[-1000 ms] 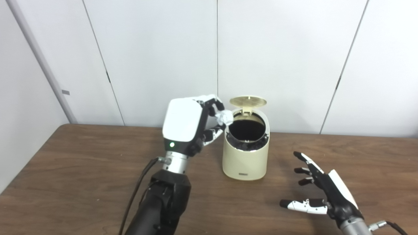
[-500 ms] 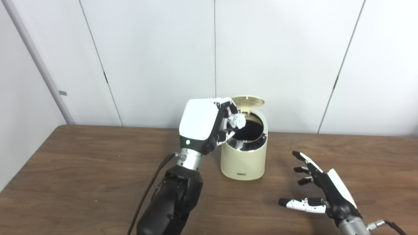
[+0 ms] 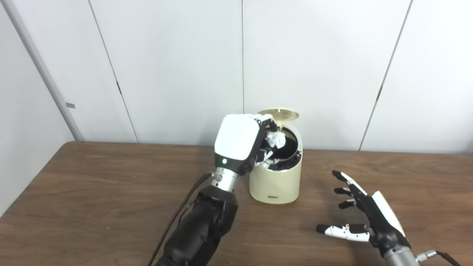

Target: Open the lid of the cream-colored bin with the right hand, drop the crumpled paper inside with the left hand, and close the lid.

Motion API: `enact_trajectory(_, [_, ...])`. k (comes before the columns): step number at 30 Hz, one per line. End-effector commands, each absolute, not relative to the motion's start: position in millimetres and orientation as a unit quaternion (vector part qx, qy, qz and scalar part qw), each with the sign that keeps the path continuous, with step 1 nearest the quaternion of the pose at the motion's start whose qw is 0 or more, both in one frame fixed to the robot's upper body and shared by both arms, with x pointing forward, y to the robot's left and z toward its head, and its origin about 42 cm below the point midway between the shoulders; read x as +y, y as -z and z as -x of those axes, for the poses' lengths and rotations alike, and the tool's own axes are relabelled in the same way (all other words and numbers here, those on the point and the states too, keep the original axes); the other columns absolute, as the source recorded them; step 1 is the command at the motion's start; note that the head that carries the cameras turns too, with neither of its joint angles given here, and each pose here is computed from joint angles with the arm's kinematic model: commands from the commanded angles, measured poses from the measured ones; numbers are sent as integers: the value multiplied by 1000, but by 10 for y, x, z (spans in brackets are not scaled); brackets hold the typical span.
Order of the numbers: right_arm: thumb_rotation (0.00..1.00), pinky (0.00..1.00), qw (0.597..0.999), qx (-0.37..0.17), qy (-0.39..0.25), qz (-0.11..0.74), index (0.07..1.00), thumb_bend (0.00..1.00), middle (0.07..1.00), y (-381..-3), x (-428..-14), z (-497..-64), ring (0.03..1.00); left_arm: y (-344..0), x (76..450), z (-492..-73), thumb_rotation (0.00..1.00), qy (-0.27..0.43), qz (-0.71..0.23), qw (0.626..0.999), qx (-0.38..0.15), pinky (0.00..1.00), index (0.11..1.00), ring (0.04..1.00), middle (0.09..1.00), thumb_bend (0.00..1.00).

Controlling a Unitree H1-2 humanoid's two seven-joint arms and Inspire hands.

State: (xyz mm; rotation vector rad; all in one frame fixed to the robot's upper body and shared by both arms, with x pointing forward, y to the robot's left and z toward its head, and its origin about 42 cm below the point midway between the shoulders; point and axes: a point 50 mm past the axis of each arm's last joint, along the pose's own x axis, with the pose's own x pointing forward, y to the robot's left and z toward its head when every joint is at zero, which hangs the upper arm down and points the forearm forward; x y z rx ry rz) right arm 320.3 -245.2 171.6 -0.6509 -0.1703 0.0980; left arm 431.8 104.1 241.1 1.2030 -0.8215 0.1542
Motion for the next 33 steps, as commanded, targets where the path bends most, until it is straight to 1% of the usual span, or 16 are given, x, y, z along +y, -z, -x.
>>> enact_trajectory(1, [239, 659, 940, -122, -37, 316, 896, 709, 930, -1862, -2440, -3238, 827, -2661, 1014, -4412, 0, -99, -546, 723, -413, 250, 509, 332, 413, 521])
enact_trajectory(4, [242, 660, 939, -122, -38, 320, 899, 701, 934, -1869, -2444, -3228, 825, -2622, 1013, -4448, 0, -102, -556, 718, -406, 271, 510, 347, 416, 521])
enact_trajectory(8, [236, 651, 939, -120, -35, 320, 904, 698, 938, -1874, -2466, -3217, 818, -2576, 1003, -4487, 0, -108, -565, 711, -404, 246, 509, 313, 407, 520])
enact_trajectory(14, [258, 638, 939, -118, -32, 322, 905, 701, 938, -1854, -2504, -3210, 808, -2549, 984, -4508, 0, -107, -581, 704, -394, 269, 506, 361, 450, 524])
enact_trajectory(19, [257, 649, 940, -117, -34, 320, 904, 696, 939, -1856, -2517, -3208, 811, -2554, 977, -4528, 0, -105, -586, 704, -387, 275, 510, 349, 432, 523])
enact_trajectory(23, [250, 662, 941, -117, -34, 316, 904, 700, 942, -1844, -2524, -3222, 818, -2552, 984, -4529, 0, -97, -600, 701, -373, 302, 501, 404, 472, 525])
enact_trajectory(28, [270, 652, 940, -117, -34, 319, 907, 701, 939, -1853, -2519, -3228, 815, -2548, 996, -4513, 0, -90, -609, 697, -368, 333, 517, 464, 480, 521])
enact_trajectory(29, [272, 649, 939, -118, -34, 320, 907, 702, 938, -1853, -2517, -3232, 814, -2551, 1001, -4505, 37, -90, -607, 698, -370, 341, 508, 473, 523, 520])
enact_trajectory(30, [274, 647, 939, -117, -34, 320, 907, 705, 938, -1852, -2517, -3236, 812, -2557, 1005, -4497, 126, -89, -606, 698, -370, 354, 590, 481, 545, 738])
enact_trajectory(31, [278, 650, 939, -117, -34, 321, 907, 706, 938, -1851, -2516, -3239, 812, -2565, 1009, -4488, 162, -89, -607, 698, -369, 360, 623, 486, 552, 816])
enact_trajectory(33, [283, 653, 939, -116, -34, 321, 907, 708, 941, -1851, -2514, -3242, 813, -2580, 1017, -4475, 212, -88, -609, 699, -365, 381, 662, 505, 565, 894])
